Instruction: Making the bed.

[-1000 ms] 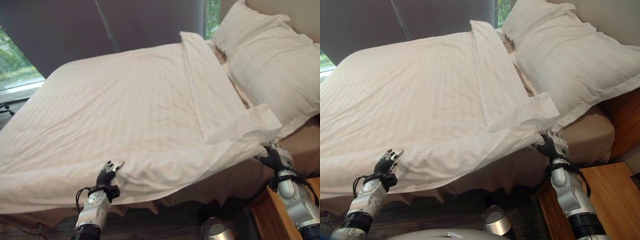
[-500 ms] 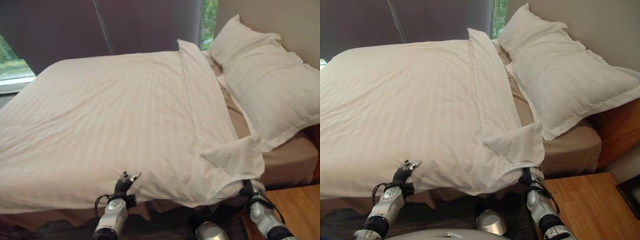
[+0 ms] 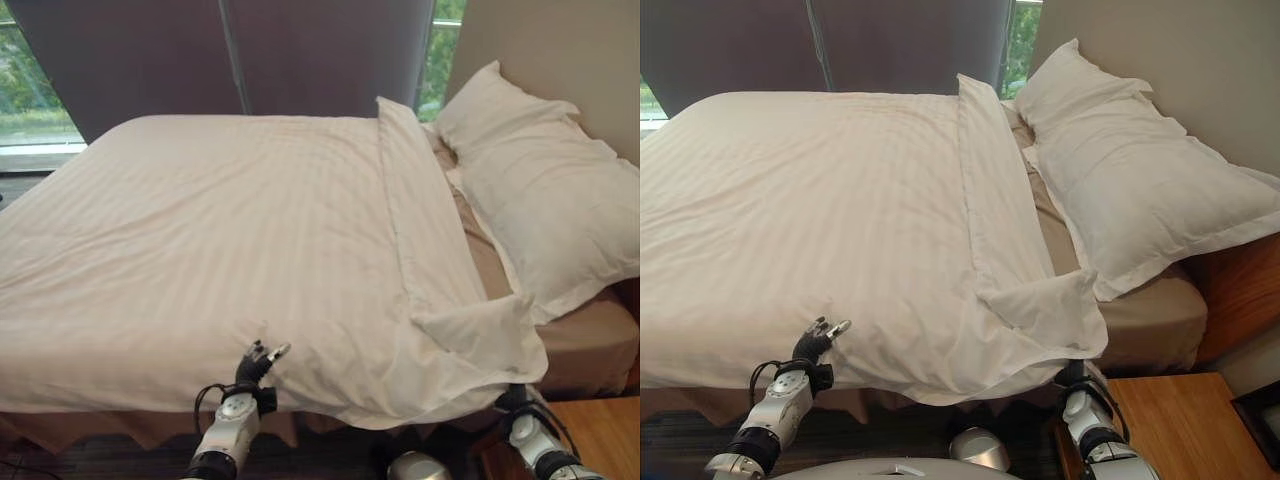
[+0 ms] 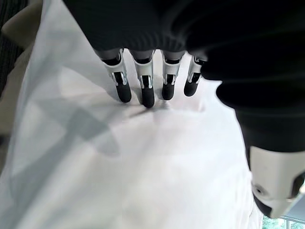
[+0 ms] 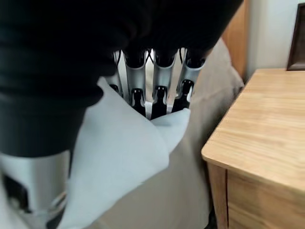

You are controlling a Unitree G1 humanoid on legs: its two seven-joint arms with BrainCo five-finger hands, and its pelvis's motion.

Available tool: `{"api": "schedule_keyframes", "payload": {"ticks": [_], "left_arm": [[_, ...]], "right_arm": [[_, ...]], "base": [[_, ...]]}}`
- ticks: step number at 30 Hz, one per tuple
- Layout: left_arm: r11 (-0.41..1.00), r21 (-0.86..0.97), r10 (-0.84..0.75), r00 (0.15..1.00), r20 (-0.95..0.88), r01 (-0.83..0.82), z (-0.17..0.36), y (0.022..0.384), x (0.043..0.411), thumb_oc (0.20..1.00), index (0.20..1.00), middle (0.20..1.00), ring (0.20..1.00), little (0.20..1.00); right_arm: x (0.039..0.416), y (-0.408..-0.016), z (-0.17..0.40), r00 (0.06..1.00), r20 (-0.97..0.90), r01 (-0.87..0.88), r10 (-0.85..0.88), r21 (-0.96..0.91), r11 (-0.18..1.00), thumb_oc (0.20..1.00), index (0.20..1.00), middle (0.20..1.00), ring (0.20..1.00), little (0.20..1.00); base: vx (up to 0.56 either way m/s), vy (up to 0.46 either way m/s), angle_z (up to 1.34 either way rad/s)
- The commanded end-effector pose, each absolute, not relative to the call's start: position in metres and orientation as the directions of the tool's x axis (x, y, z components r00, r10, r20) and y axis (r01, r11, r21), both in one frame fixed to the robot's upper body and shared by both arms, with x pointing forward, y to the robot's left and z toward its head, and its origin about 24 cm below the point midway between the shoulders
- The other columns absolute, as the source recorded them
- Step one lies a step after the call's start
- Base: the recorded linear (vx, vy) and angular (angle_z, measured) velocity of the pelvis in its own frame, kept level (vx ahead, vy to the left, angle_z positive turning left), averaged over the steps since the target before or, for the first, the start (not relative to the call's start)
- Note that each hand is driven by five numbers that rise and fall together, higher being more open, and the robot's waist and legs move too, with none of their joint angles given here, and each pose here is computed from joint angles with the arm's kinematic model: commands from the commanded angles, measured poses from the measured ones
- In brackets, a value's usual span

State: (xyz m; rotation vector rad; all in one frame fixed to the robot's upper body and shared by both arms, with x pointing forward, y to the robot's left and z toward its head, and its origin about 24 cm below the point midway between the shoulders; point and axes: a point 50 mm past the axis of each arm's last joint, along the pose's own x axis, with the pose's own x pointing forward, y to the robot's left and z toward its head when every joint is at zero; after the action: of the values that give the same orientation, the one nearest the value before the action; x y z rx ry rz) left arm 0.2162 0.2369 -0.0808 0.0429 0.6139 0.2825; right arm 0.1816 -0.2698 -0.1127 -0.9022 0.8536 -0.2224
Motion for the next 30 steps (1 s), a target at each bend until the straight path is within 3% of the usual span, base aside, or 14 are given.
{"api": "schedule_keyframes", "payload": {"ticks": [1,4,5,7,10,11,18,22,27,28,30], "left_arm": [[0.950,0.053,0.289,0.803,-0.521,-0.308,-0.074,0.240,0.223,1.000,1.000,1.000,1.000,1.000],[0.944,0.074,0.310,0.794,-0.523,-0.320,-0.075,0.245,0.220,1.000,1.000,1.000,1.000,1.000],[0.945,0.074,0.310,0.794,-0.523,-0.320,-0.075,0.245,0.221,1.000,1.000,1.000,1.000,1.000],[0.938,0.083,0.329,0.790,-0.517,-0.336,-0.074,0.250,0.216,1.000,1.000,1.000,1.000,1.000],[0.934,0.085,0.339,0.786,-0.517,-0.347,-0.075,0.253,0.213,1.000,1.000,1.000,1.000,1.000],[0.931,0.088,0.346,0.783,-0.518,-0.353,-0.076,0.256,0.211,1.000,1.000,1.000,1.000,1.000],[0.928,0.078,0.348,0.775,-0.527,-0.363,-0.078,0.259,0.206,1.000,1.000,1.000,1.000,1.000],[0.926,0.074,0.351,0.777,-0.523,-0.369,-0.076,0.263,0.204,1.000,1.000,1.000,1.000,1.000],[0.932,0.097,0.348,0.782,-0.517,-0.350,-0.073,0.264,0.208,1.000,1.000,1.000,1.000,1.000],[0.934,0.098,0.345,0.798,-0.495,-0.343,-0.067,0.261,0.214,1.000,1.000,1.000,1.000,1.000],[0.934,0.100,0.347,0.798,-0.492,-0.344,-0.065,0.262,0.215,1.000,1.000,1.000,1.000,1.000]], "right_arm": [[0.024,-0.335,-0.131,0.144,-0.655,-0.374,-0.741,-0.730,0.572,1.000,1.000,1.000,1.000,1.000],[0.062,-0.353,-0.113,0.293,-0.533,-0.292,-0.794,-0.841,0.456,1.000,1.000,1.000,1.000,1.000],[0.062,-0.353,-0.113,0.293,-0.532,-0.291,-0.794,-0.841,0.456,1.000,1.000,1.000,1.000,1.000],[0.100,-0.368,-0.089,0.433,-0.380,-0.122,-0.817,-0.923,0.365,1.000,1.000,1.000,1.000,1.000],[0.121,-0.377,-0.068,0.500,-0.269,-0.017,-0.823,-0.954,0.301,1.000,1.000,1.000,1.000,1.000],[0.139,-0.388,-0.044,0.546,-0.143,0.083,-0.825,-0.971,0.224,1.000,1.000,1.000,1.000,1.000],[0.163,-0.407,0.002,0.544,0.064,0.284,-0.837,-0.952,0.112,1.000,1.000,1.000,1.000,1.000],[0.172,-0.406,0.013,0.550,0.090,0.348,-0.830,-0.929,0.129,1.000,1.000,1.000,1.000,1.000],[0.237,-0.364,0.061,0.746,0.219,0.475,-0.629,-0.837,0.272,1.000,1.000,1.000,1.000,1.000],[0.264,-0.326,0.089,0.826,0.294,0.499,-0.480,-0.778,0.381,1.000,1.000,1.000,1.000,1.000],[0.269,-0.315,0.091,0.842,0.293,0.493,-0.453,-0.758,0.426,1.000,1.000,1.000,1.000,1.000]], "base": [[0.00,0.000,0.00],[0.00,0.000,0.00],[0.00,0.000,0.00],[0.00,0.000,0.00],[0.00,-0.005,-0.02],[0.01,-0.012,-0.08],[0.01,-0.006,-0.08],[0.00,0.000,0.00],[-0.01,0.007,-0.05],[-0.01,0.024,-0.14],[0.00,0.021,-0.09]]}}
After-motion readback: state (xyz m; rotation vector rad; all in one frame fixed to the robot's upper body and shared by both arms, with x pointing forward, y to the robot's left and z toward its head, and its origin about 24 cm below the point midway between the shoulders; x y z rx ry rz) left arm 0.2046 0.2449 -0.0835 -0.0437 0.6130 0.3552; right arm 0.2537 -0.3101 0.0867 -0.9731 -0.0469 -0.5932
